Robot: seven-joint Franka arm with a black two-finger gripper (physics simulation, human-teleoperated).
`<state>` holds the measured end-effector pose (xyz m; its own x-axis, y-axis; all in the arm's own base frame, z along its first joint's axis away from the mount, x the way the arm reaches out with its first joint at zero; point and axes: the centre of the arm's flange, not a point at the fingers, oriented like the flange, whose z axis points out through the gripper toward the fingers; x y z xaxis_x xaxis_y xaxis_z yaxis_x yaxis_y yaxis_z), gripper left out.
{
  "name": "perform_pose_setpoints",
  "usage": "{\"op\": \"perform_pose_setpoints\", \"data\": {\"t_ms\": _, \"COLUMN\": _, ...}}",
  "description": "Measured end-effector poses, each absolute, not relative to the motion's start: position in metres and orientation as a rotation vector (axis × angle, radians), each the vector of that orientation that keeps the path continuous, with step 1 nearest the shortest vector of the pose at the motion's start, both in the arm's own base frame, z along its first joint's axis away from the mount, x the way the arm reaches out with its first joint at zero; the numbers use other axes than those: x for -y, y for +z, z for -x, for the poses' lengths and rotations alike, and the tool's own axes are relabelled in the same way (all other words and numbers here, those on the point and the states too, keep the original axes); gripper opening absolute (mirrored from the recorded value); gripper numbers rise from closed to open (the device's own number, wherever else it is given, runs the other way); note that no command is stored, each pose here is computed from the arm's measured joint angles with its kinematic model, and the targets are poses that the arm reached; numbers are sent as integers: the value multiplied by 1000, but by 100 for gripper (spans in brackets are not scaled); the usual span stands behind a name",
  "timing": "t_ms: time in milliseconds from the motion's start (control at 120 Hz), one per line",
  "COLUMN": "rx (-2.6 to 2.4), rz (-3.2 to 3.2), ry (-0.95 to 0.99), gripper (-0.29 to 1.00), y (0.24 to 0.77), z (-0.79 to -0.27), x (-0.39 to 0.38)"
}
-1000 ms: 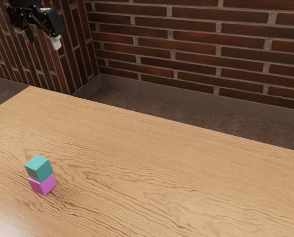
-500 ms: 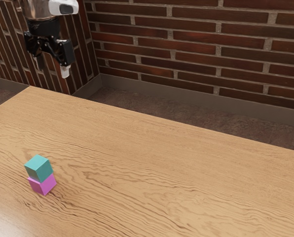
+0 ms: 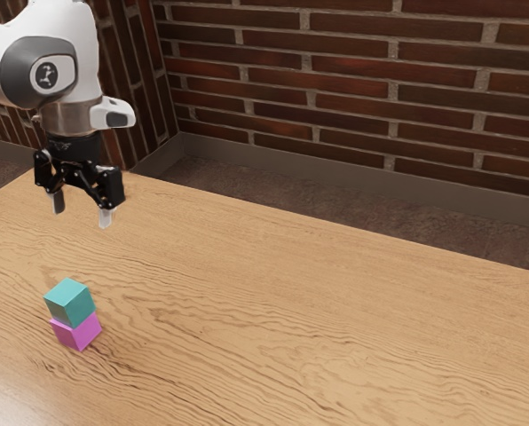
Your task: Pick up the blue block with one arm, and put the blue block on the table with one arm
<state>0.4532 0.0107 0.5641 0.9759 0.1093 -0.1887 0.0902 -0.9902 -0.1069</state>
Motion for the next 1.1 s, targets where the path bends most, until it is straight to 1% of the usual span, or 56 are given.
{"op": "perform_pose_setpoints", "data": {"t_ms": 225, "rx": 307, "rz": 2960, "ry": 306, "gripper": 70, "y": 545, "z": -420, "x": -48}}
{"op": "perform_pose_setpoints", "data": {"t_ms": 475, "rx": 322, "rz": 2890, "ry": 304, "gripper": 70, "y": 540, "z": -387, "x": -69}}
{"op": "perform_pose_setpoints", "data": {"t_ms": 800, "rx": 307, "rz": 2835, "ry": 373, "gripper": 70, "y": 519, "z": -380, "x": -133}}
{"op": "perform_pose_setpoints", "data": {"t_ms": 925, "rx": 254, "rz": 2852, "ry": 398, "gripper": 70, "y": 496, "z": -388, "x": -145}}
{"op": "perform_pose_setpoints", "data": {"t_ms": 1100, "rx": 251, "rz": 2872, "ry": 419, "gripper": 70, "y": 471, "z": -384, "x": -170}}
